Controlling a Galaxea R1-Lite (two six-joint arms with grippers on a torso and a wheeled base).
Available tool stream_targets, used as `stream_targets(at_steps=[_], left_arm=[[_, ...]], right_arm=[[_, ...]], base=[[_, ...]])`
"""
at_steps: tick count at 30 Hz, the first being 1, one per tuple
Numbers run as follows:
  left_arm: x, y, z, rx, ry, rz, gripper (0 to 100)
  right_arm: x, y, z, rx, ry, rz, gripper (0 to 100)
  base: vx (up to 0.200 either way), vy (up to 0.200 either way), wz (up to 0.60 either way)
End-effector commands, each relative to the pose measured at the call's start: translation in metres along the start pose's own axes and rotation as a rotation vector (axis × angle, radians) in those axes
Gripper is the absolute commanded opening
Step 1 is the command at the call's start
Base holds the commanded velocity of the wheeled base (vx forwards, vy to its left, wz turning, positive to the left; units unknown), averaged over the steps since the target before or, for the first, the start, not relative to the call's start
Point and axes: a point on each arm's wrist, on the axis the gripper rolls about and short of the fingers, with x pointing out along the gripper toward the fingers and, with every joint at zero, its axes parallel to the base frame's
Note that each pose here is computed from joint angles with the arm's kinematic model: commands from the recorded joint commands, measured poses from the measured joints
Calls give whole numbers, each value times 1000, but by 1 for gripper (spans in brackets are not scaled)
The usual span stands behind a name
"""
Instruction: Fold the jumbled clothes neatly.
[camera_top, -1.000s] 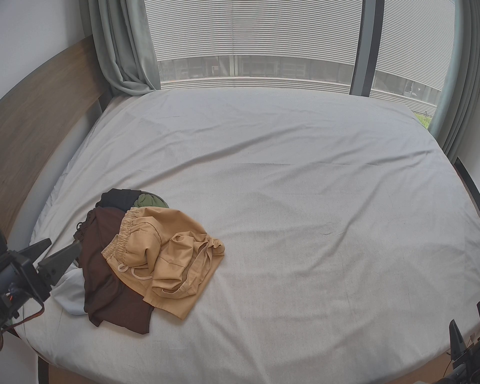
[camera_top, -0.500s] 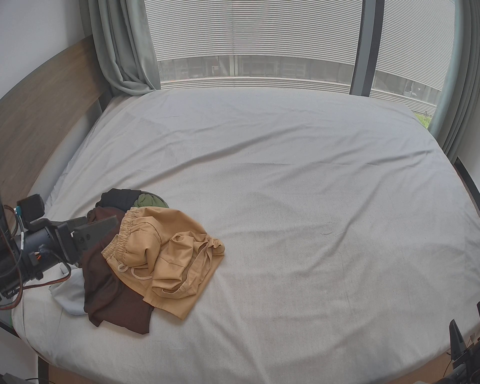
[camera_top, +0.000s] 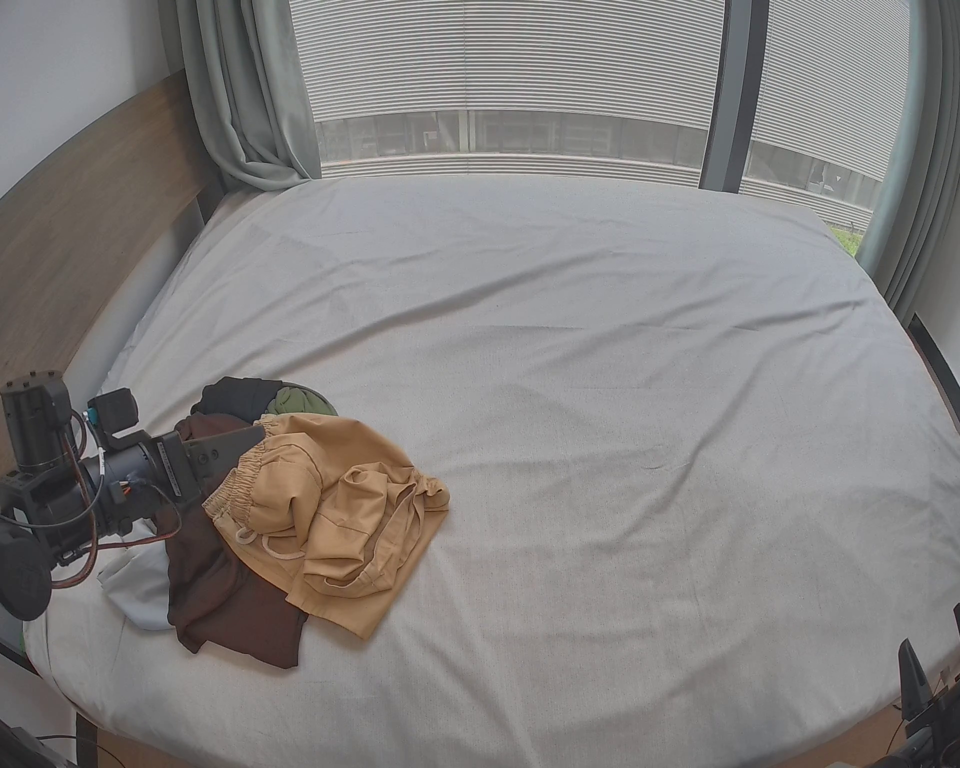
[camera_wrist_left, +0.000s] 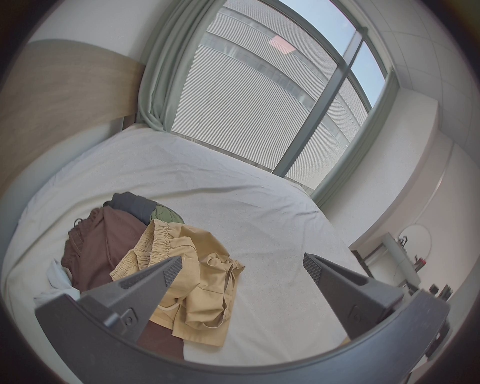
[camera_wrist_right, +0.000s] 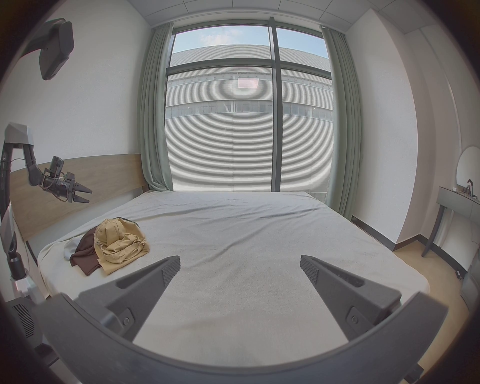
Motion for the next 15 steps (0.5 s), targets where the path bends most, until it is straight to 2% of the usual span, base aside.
stream_targets(at_steps=[1,15], left_arm=[[14,15,-4,-58,21,15,100],[38,56,-7,-129,28,55,100]], right_arm=[[0,0,-5,0,1,0,100],[0,0,-5,1,1,0,100]], base=[[0,0,0],[0,0,0]])
